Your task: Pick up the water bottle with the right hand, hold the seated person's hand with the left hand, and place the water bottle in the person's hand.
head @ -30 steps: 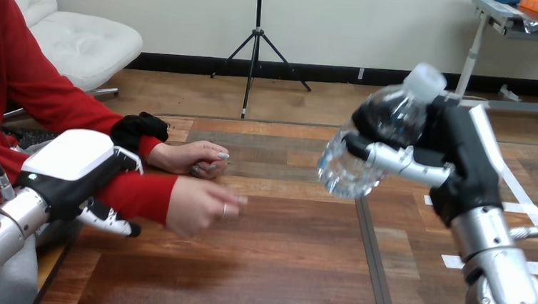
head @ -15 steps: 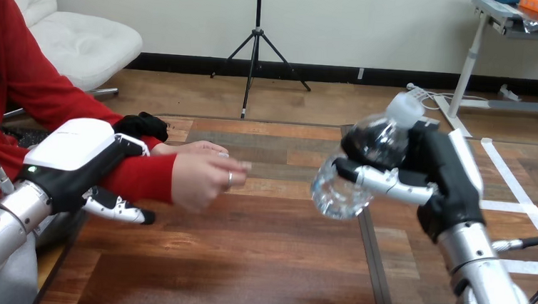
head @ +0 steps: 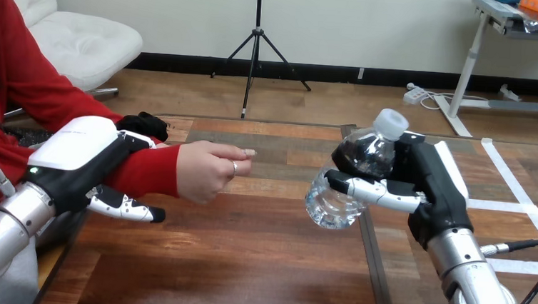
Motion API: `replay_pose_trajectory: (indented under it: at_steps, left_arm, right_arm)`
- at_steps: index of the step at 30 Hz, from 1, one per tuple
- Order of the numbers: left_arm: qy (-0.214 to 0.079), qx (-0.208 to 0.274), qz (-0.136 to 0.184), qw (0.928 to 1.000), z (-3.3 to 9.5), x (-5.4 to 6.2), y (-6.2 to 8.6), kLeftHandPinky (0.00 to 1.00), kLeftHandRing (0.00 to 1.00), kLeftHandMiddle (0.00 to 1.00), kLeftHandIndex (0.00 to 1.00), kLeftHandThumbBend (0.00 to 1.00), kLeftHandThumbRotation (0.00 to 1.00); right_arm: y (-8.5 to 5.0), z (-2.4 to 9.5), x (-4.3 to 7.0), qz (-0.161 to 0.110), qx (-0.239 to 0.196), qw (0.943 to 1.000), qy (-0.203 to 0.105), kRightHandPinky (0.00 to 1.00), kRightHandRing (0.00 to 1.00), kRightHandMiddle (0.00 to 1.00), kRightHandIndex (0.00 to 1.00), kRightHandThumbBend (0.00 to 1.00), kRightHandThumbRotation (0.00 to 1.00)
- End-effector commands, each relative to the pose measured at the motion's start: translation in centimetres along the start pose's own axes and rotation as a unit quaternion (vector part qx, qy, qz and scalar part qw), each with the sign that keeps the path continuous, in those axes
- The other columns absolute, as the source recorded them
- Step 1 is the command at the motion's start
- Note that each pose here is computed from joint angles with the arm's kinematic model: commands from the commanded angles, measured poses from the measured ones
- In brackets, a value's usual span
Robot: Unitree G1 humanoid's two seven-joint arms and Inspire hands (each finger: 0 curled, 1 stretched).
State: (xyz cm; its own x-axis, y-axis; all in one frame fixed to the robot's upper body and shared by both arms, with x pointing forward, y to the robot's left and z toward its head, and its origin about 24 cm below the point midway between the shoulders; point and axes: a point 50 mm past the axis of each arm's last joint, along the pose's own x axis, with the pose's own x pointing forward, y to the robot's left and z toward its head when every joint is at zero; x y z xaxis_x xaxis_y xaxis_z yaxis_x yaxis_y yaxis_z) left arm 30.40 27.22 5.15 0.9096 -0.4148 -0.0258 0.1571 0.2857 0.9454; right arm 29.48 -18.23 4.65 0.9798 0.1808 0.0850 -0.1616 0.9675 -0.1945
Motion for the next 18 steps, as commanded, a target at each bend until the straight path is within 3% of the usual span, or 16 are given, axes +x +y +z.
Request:
replay_pose_trajectory:
  at_steps: [1,18]
  left_arm:
    - [-0.053,-0.031,0.02,0.9979,2.1,1.4,-0.5,0.4,0.46,0.52,0.54,0.79,0.3]
    - [-0.093,-0.053,0.025,0.994,3.5,1.6,-1.0,0.39,0.45,0.51,0.53,0.77,0.28]
  right_arm:
    - [0.1,4.0,2.9,-0.002,-0.009,0.9957,-0.092,0.25,0.29,0.39,0.42,0.81,0.0]
    - [0.7,3.5,3.9,0.001,-0.021,0.9969,-0.076,0.24,0.28,0.39,0.41,0.82,0.0]
